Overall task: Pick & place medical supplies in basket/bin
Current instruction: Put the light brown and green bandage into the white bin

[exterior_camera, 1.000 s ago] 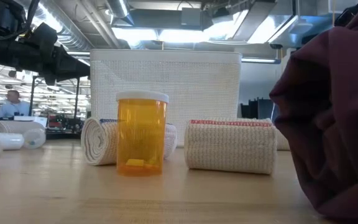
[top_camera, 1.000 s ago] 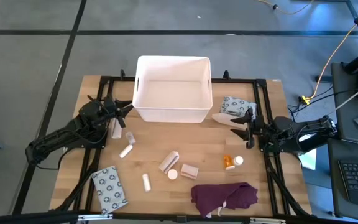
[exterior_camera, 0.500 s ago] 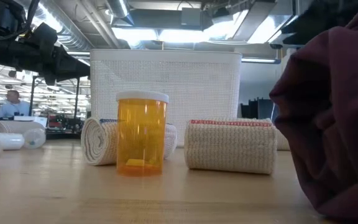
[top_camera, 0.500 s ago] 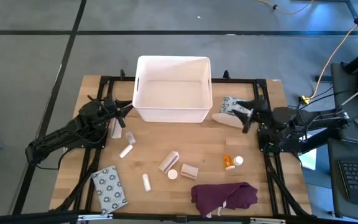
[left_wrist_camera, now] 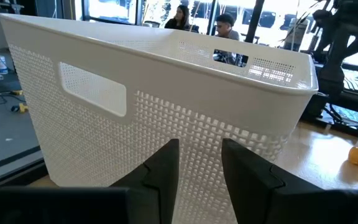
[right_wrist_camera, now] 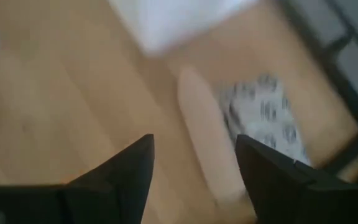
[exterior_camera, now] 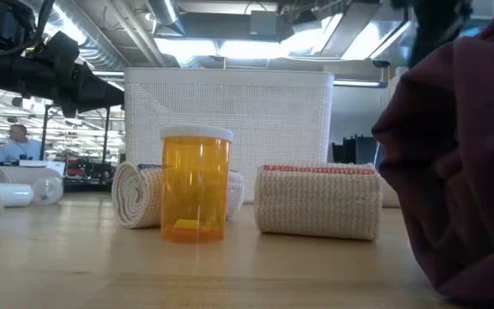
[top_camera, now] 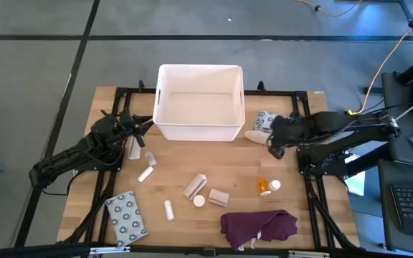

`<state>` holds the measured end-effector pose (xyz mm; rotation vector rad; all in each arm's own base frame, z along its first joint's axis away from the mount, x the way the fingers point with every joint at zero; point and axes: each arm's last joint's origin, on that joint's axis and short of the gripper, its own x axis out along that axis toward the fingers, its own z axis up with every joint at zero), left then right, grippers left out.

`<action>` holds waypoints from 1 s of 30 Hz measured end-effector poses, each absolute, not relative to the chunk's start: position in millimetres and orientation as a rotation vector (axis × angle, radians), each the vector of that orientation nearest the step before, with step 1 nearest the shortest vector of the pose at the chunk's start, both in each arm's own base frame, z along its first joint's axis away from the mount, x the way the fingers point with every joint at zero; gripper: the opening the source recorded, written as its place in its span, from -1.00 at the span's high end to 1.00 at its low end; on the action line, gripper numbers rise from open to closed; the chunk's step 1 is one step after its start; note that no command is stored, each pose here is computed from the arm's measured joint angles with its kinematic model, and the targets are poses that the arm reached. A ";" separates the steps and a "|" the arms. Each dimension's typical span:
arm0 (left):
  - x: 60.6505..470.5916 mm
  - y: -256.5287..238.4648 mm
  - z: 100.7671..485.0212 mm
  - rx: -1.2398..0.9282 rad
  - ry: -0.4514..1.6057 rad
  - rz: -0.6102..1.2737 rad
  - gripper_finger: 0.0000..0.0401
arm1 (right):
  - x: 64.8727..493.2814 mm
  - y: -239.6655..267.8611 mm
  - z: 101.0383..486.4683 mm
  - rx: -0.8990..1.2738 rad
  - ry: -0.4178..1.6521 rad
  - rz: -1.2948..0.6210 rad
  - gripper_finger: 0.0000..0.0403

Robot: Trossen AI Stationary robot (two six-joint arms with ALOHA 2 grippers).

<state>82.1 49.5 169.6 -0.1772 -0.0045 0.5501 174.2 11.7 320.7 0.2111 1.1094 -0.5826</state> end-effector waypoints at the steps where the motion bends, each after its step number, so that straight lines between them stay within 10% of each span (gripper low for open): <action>1: 82.1 49.5 169.6 -0.177 -0.004 0.550 0.42 | 177.3 10.7 314.7 0.204 1.156 -0.578 -0.13; 18: 82.1 49.5 169.6 -0.180 -0.005 0.550 0.42 | 179.8 -31.9 200.3 0.186 1.374 -0.565 0.13; 30: 82.1 49.5 169.6 -0.179 -0.005 0.550 0.42 | 178.8 -54.8 190.7 0.325 1.388 -0.476 0.12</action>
